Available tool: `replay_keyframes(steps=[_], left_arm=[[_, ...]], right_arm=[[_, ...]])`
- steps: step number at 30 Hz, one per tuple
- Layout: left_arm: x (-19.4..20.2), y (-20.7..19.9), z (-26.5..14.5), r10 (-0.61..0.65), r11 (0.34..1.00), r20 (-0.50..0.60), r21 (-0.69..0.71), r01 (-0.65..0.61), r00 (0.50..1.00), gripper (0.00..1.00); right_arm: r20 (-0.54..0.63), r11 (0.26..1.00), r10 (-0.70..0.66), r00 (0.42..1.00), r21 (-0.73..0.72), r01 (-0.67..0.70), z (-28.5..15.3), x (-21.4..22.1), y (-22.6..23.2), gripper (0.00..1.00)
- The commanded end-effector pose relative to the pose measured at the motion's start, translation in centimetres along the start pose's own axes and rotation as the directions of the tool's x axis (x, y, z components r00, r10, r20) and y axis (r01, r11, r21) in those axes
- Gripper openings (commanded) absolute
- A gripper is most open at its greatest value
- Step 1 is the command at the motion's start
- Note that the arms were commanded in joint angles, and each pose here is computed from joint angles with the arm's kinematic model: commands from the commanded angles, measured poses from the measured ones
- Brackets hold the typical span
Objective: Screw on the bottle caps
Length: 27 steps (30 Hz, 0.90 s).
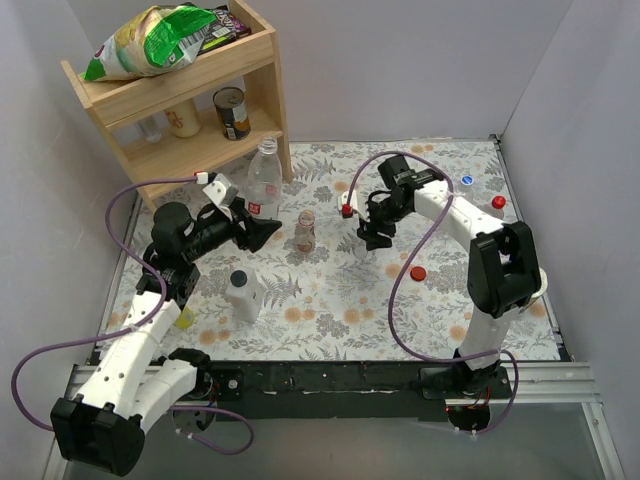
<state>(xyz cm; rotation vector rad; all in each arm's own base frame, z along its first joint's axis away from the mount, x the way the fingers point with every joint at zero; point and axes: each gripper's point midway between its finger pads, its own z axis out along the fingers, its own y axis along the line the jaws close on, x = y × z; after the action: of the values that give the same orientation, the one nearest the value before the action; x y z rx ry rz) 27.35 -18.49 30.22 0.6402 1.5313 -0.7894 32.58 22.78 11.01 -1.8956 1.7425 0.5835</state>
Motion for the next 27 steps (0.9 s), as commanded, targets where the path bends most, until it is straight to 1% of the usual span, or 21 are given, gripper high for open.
replay_keyframes(steps=[1, 3, 4, 9, 16, 19, 23, 27], left_arm=[[-1.1, -0.2, -0.9, -0.007, 1.000, 0.014, -0.011, 0.007, 1.000, 0.00], [-0.9, 0.2, -1.0, -0.014, 1.000, 0.010, -0.022, 0.014, 1.000, 0.00], [-0.8, 0.3, -1.1, -0.017, 0.999, 0.009, -0.027, 0.017, 1.000, 0.00], [-0.7, 0.9, -1.1, -0.029, 0.999, 0.007, -0.039, 0.029, 1.000, 0.00], [-0.2, 1.2, -1.1, -0.040, 0.998, 0.001, -0.046, 0.040, 0.999, 0.00], [0.0, 1.5, -1.0, -0.048, 0.998, -0.001, -0.050, 0.047, 0.999, 0.00], [0.3, 1.6, -0.8, -0.060, 0.997, -0.011, -0.047, 0.060, 0.998, 0.00], [0.5, 1.7, -0.8, -0.069, 0.997, -0.016, -0.047, 0.068, 0.998, 0.00]], right_arm=[[-0.036, 0.992, -0.121, 0.992, -0.028, 0.120, 2.1, 0.1, -0.5, 0.67], [-0.053, 0.989, -0.145, 0.988, -0.039, 0.143, 3.2, 0.1, -0.3, 0.68], [-0.070, 0.989, -0.138, 0.988, -0.055, 0.134, 4.1, 0.7, 0.0, 0.68], [-0.144, 0.993, -0.116, 0.983, -0.017, 0.115, 6.0, 2.0, -1.2, 0.69], [-0.179, 0.994, -0.108, 0.978, -0.051, 0.101, 6.7, 3.5, -0.4, 0.68], [-0.180, 0.994, -0.103, 0.978, -0.051, 0.096, 6.9, 3.7, -0.4, 0.65], [-0.181, 0.994, -0.103, 0.978, -0.054, 0.095, 7.2, 3.7, -0.5, 0.59], [-0.188, 0.994, -0.104, 0.977, -0.063, 0.093, 7.5, 4.0, -0.3, 0.58]])
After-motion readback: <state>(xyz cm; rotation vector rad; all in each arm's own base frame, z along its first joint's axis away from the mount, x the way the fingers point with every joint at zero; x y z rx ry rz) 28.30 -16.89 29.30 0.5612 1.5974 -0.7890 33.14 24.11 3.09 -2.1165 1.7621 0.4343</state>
